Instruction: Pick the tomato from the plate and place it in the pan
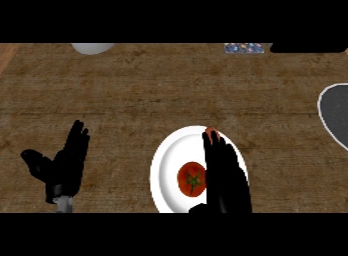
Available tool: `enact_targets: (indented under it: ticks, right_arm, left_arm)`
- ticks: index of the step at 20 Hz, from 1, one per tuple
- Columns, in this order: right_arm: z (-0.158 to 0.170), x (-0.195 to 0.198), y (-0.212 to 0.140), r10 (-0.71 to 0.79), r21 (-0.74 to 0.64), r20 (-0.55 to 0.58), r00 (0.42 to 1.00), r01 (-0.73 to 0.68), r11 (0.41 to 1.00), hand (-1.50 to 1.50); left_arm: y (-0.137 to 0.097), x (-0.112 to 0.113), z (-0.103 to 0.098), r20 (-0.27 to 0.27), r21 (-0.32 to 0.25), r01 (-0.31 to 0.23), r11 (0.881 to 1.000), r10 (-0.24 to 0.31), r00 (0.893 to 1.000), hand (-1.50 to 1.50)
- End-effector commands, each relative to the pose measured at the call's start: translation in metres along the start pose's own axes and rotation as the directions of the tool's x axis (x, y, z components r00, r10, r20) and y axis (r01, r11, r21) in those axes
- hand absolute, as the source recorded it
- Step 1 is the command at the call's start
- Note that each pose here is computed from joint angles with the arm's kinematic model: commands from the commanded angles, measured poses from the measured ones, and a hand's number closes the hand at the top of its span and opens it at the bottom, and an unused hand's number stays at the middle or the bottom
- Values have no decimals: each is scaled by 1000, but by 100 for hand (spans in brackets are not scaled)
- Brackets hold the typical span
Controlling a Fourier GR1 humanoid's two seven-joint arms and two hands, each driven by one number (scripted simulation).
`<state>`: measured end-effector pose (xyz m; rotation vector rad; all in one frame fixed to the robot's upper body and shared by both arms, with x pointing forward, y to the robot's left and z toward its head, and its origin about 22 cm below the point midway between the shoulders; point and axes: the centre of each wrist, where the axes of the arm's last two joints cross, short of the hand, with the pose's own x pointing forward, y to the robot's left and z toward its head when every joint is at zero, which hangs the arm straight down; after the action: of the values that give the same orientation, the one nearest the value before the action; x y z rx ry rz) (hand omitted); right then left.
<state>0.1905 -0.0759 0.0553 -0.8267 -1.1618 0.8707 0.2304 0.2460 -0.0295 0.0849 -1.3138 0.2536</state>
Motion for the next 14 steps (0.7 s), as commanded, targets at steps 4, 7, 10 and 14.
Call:
enact_targets:
  ticks: [4,7,10,14]
  right_arm:
    - [-20,-7,26,48,4,-36,998,-48,999,-150]
    - [-32,-6,39,-42,27,-14,999,42,999,150]
    - [-15,-6,34,68,-29,126,990,-65,997,150]
    - [-13,3,43,59,-67,137,989,-50,997,150]
  left_arm:
    - [19,-19,-1,-89,29,-19,999,22,996,0]
    - [-5,-16,15,-79,15,2,1000,-1,997,0]
    - [5,-27,9,-81,14,-9,1000,10,997,0]
    - [12,-24,6,-86,11,-23,1000,24,996,0]
